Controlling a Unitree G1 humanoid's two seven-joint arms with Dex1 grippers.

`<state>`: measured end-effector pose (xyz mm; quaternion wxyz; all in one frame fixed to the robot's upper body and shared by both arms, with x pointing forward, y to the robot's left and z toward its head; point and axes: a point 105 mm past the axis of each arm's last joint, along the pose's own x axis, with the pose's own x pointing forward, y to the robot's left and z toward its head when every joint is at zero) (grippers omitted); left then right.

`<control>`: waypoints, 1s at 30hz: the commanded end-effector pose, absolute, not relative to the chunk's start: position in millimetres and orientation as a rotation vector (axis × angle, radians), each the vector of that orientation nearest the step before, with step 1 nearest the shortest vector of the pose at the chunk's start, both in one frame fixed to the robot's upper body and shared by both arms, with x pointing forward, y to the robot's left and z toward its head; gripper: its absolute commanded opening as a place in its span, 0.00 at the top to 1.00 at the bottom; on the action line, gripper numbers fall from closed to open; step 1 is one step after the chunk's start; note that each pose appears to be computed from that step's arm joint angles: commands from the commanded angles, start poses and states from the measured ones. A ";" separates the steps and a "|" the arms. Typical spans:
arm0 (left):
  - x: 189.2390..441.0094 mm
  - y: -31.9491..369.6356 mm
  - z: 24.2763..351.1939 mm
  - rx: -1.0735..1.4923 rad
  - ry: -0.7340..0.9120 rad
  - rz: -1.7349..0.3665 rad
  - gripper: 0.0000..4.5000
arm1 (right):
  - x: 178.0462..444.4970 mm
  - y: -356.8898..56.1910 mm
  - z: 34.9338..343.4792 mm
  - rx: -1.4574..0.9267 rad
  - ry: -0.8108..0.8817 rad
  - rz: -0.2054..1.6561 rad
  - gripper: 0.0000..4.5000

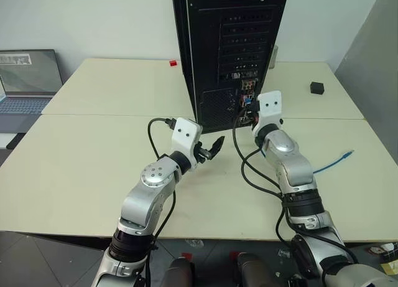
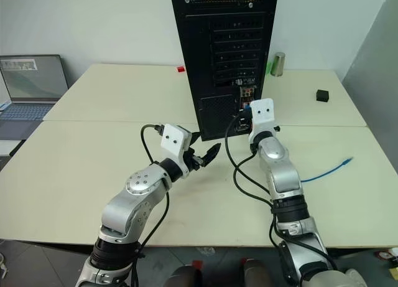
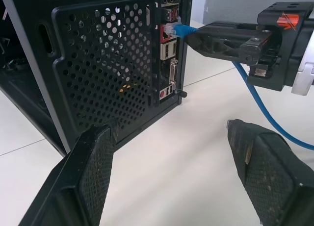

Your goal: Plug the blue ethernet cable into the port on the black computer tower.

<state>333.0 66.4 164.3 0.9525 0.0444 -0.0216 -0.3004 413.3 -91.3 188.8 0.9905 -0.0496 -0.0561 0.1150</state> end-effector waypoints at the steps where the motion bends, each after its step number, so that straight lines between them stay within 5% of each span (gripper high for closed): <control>1: 328.8 68.1 179.3 0.093 -0.105 -0.607 0.17 | 413.7 -88.5 206.9 -0.099 -0.181 0.235 1.00; 30: 330.9 71.2 181.8 0.090 -0.109 -0.596 0.17 | 422.4 -90.6 201.8 -0.047 -0.134 0.209 1.00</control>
